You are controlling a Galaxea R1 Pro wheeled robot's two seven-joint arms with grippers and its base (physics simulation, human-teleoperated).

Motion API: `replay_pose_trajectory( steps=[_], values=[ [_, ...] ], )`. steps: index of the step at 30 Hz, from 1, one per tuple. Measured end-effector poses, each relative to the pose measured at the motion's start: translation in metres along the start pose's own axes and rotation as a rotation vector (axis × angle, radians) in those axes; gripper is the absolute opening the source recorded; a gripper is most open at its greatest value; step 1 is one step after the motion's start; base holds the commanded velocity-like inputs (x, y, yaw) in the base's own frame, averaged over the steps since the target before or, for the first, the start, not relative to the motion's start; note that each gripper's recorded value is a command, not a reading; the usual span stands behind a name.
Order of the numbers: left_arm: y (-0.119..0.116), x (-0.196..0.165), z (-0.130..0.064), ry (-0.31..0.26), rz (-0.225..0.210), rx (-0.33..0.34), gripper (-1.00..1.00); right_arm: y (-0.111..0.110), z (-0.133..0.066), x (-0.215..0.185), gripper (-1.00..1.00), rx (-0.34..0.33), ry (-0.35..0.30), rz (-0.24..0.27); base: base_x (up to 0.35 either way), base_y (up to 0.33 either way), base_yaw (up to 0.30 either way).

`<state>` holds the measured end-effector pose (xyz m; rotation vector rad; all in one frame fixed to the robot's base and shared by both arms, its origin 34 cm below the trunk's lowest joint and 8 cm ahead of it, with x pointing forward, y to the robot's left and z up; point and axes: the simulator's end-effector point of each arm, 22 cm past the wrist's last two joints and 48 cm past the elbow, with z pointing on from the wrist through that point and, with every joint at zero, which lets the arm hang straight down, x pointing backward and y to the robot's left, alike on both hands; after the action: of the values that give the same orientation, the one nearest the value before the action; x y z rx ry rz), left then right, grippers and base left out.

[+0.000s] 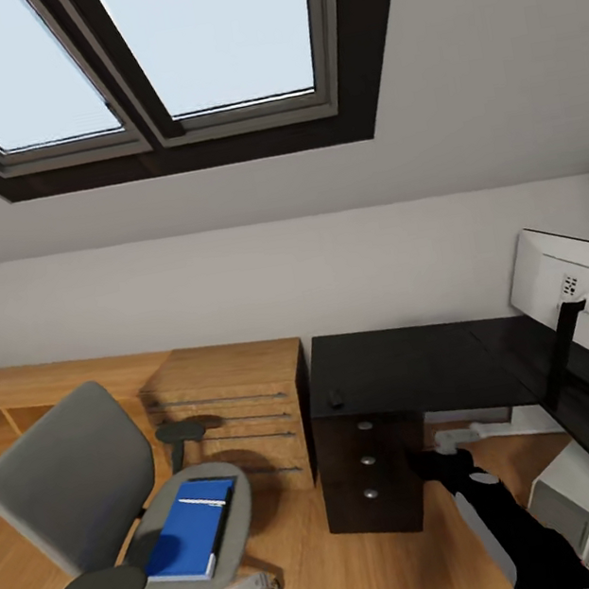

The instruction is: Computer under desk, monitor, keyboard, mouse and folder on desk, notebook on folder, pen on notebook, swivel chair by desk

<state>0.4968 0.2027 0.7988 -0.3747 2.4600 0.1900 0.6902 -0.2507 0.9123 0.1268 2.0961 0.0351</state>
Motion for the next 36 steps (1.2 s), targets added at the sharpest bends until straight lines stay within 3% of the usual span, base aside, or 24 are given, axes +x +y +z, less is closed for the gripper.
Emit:
replay_pose_trajectory(
  steps=[6, 12, 15, 22, 27, 36],
  values=[
    [0.018, 0.03, 0.012, 0.025, -0.005, -0.055, 1.0, -0.006, -0.012, 0.041, 1.0, 0.008, 0.047, 0.0, 0.0, 0.0, -0.043],
    [0.04, 0.074, 0.025, 0.095, 0.03, -0.114, 1.0, -0.013, -0.021, 0.098, 1.0, 0.018, 0.131, -0.004, 0.0, 0.0, -0.007],
    [0.063, 0.107, 0.034, 0.126, 0.039, -0.17, 1.0, -0.022, -0.024, 0.158, 1.0, 0.035, 0.201, -0.012, 0.0, 0.0, 0.0],
    [0.084, 0.139, 0.042, 0.126, 0.027, -0.203, 1.0, -0.027, -0.029, 0.196, 1.0, 0.044, 0.19, -0.031, 0.0, 0.0, 0.0],
    [0.105, 0.171, 0.047, 0.158, 0.049, -0.197, 1.0, -0.029, -0.038, 0.237, 1.0, 0.042, 0.244, -0.064, 0.0, 0.0, 0.0],
    [0.123, 0.171, 0.052, 0.116, 0.038, -0.204, 1.0, -0.028, -0.044, 0.248, 1.0, 0.031, 0.178, -0.098, 0.0, 0.0, 0.0]
  ],
)
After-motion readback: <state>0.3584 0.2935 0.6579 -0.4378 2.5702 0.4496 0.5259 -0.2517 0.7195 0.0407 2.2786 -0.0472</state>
